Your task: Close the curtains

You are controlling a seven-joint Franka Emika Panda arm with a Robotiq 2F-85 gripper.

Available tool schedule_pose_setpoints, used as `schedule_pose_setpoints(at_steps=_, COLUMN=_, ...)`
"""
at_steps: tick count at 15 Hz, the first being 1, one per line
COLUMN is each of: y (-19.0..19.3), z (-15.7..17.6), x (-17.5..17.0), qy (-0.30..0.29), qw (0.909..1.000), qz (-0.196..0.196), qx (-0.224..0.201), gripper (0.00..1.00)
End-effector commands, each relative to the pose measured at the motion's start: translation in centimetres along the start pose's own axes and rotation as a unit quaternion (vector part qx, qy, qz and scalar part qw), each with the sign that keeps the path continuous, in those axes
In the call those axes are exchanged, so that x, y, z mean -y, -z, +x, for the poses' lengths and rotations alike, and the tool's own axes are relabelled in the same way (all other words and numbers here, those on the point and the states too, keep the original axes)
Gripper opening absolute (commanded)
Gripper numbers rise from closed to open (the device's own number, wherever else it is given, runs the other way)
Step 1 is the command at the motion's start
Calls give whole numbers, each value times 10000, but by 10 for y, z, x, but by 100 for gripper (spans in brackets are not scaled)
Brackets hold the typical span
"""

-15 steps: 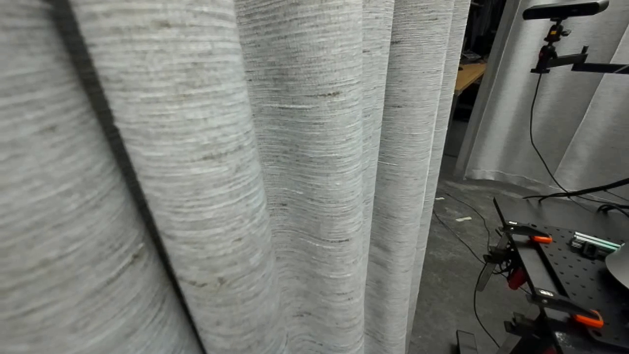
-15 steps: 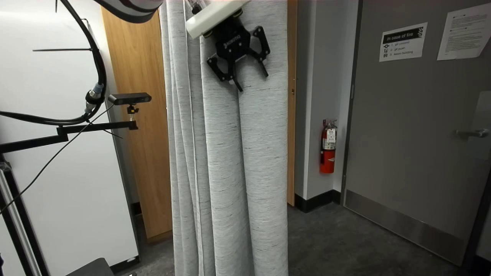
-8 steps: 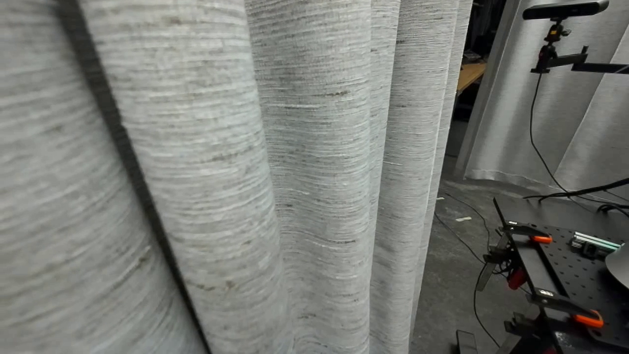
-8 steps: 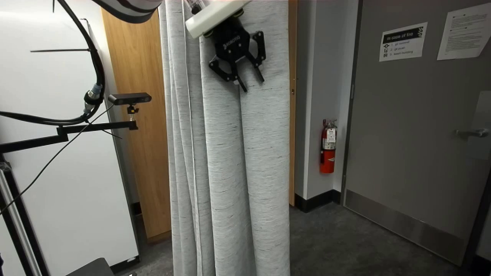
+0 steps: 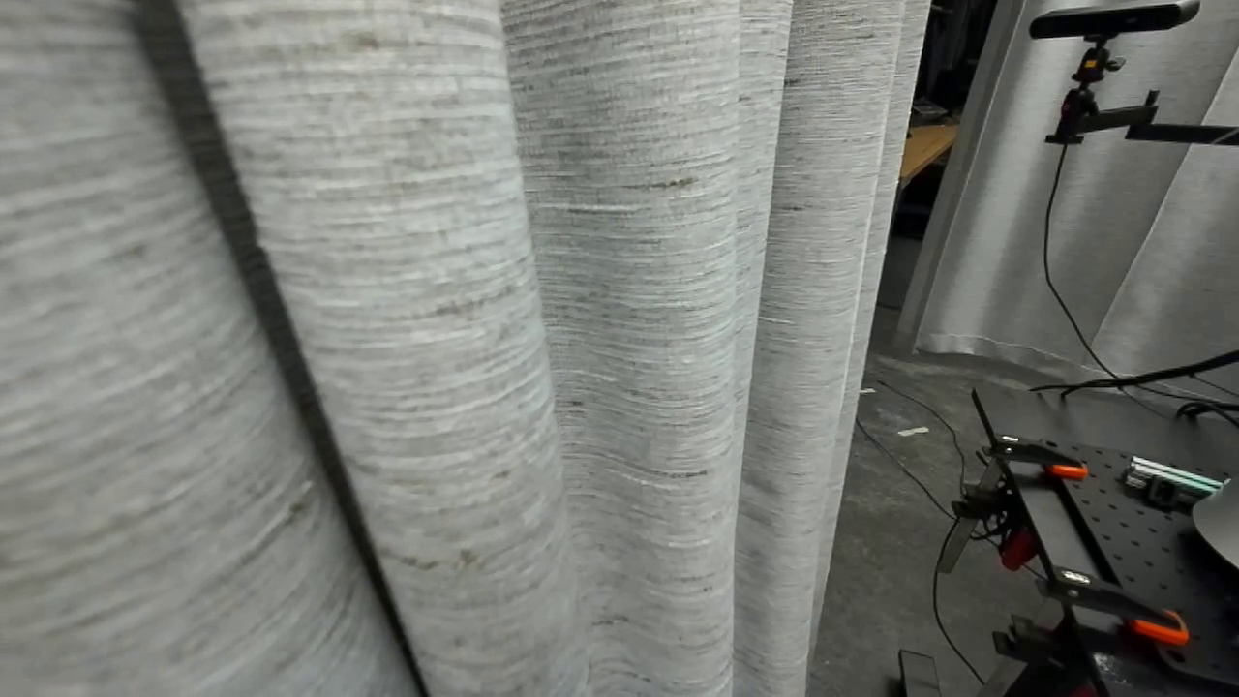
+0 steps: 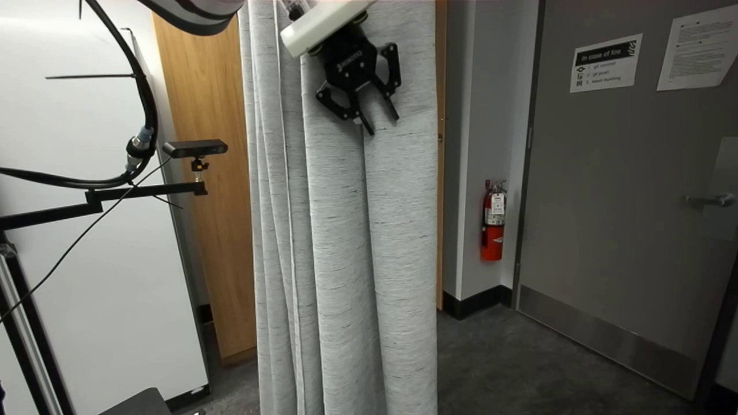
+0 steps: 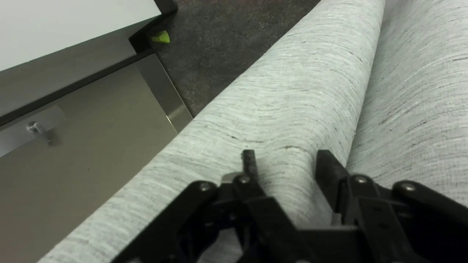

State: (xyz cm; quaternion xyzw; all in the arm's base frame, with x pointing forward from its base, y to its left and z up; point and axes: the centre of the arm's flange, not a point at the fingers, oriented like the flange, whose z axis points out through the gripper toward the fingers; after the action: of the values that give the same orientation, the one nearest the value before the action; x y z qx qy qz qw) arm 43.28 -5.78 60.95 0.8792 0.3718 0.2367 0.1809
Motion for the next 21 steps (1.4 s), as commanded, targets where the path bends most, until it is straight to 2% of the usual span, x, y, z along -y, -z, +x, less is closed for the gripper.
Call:
schedule_pose_setpoints(at_steps=1, y=-1, z=-6, x=-4, qy=63, qw=9998, qz=-87, qx=-138, gripper=15)
schedule_pose_setpoints(at_steps=3, y=-1, z=-8, x=-5, qy=56, qw=9998, qz=-77, qx=-146, gripper=1)
schedule_pose_setpoints(at_steps=7, y=-1, z=-14, x=-4, qy=-68, qw=9999, qz=51, qx=-63, gripper=0)
schedule_pose_setpoints(at_steps=11, y=-2, z=-37, x=-25, qy=-676, qw=9973, qz=121, qx=250, gripper=0)
schedule_pose_setpoints(at_steps=15, y=9, z=-93, x=-77, qy=-1724, qw=9827, qz=32, qx=681, gripper=0)
schedule_pose_setpoints(at_steps=21, y=44, z=-171, x=-146, qy=-2935, qw=9494, qz=-375, qx=1050, gripper=0)
